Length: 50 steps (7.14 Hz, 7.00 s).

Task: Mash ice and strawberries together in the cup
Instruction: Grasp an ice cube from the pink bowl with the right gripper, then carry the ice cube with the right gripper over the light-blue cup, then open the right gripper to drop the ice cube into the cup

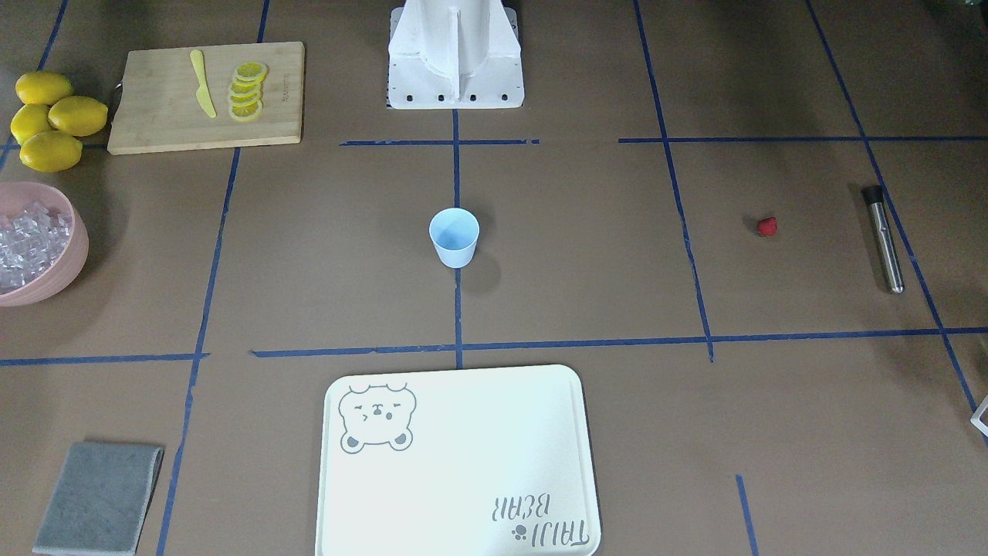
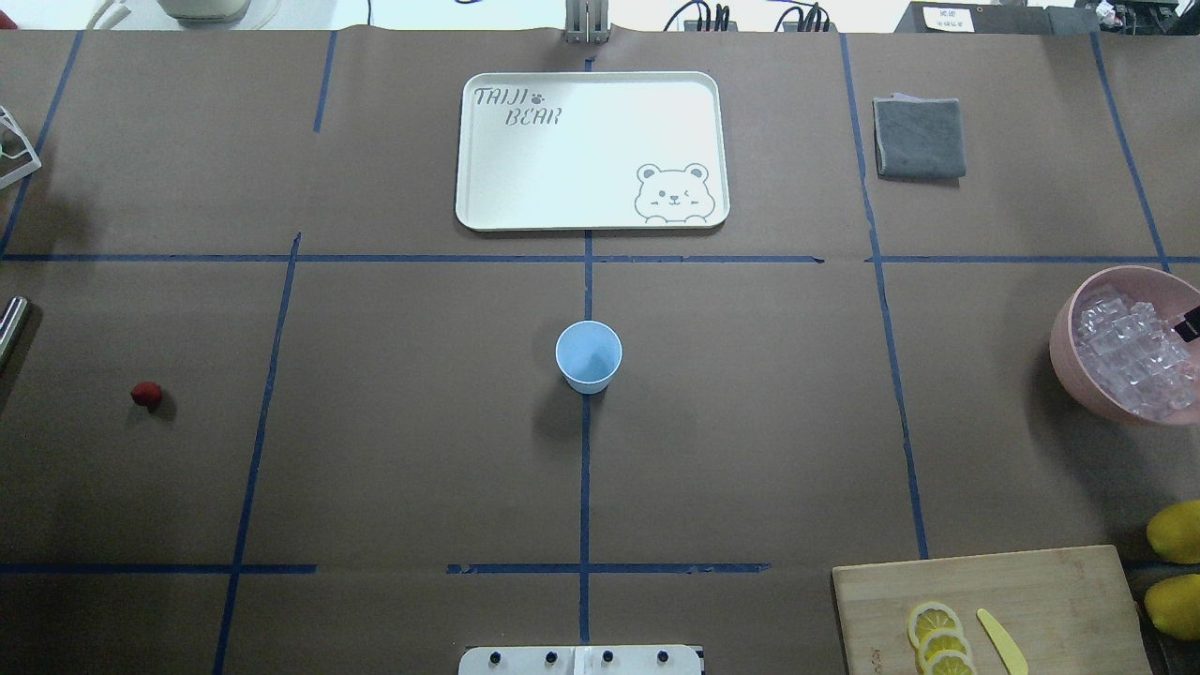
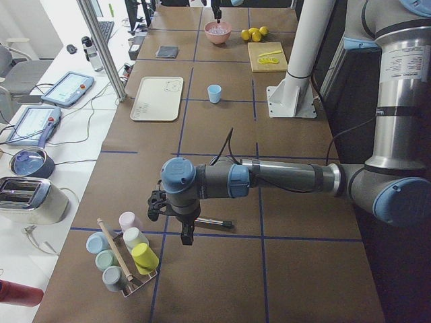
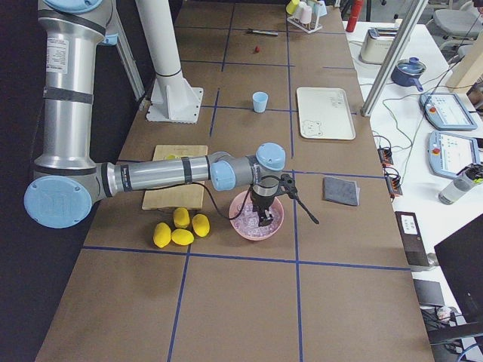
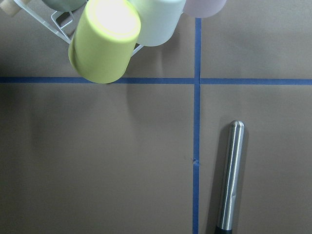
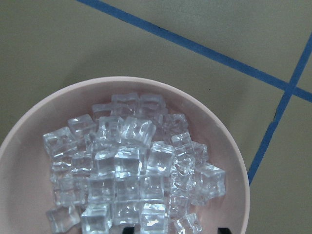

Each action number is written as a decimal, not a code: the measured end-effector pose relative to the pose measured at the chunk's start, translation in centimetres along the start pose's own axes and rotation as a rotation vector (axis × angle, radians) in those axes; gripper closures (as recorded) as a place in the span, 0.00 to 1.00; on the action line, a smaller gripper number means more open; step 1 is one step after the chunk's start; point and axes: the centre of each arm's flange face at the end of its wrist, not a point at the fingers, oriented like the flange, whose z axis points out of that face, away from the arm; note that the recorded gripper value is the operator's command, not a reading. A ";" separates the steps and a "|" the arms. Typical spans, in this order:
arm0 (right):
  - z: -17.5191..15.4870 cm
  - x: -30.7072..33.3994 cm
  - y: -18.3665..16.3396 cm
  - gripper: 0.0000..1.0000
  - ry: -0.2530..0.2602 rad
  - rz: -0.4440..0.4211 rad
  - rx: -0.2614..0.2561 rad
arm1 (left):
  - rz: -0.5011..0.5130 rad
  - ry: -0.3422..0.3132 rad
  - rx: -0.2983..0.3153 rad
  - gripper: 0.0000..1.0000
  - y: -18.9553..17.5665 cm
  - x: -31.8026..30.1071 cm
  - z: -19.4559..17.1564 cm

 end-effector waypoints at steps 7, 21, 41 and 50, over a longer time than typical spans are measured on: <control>2.1 -1.4 -0.3 0.44 -0.014 -0.043 -0.044 | 0.001 0.000 0.002 0.00 0.0 0.1 -0.1; 4.3 -1.2 -0.3 0.89 -0.019 -0.051 -0.086 | 0.009 0.001 0.013 0.00 -0.2 0.8 -0.8; -7.9 -62.4 -23.9 1.00 -0.106 0.494 0.106 | 0.006 0.000 0.032 0.00 -0.6 1.6 -1.6; -4.7 -64.7 -24.2 0.59 -0.058 0.492 0.074 | 0.008 0.000 0.033 0.00 -0.6 1.8 -1.7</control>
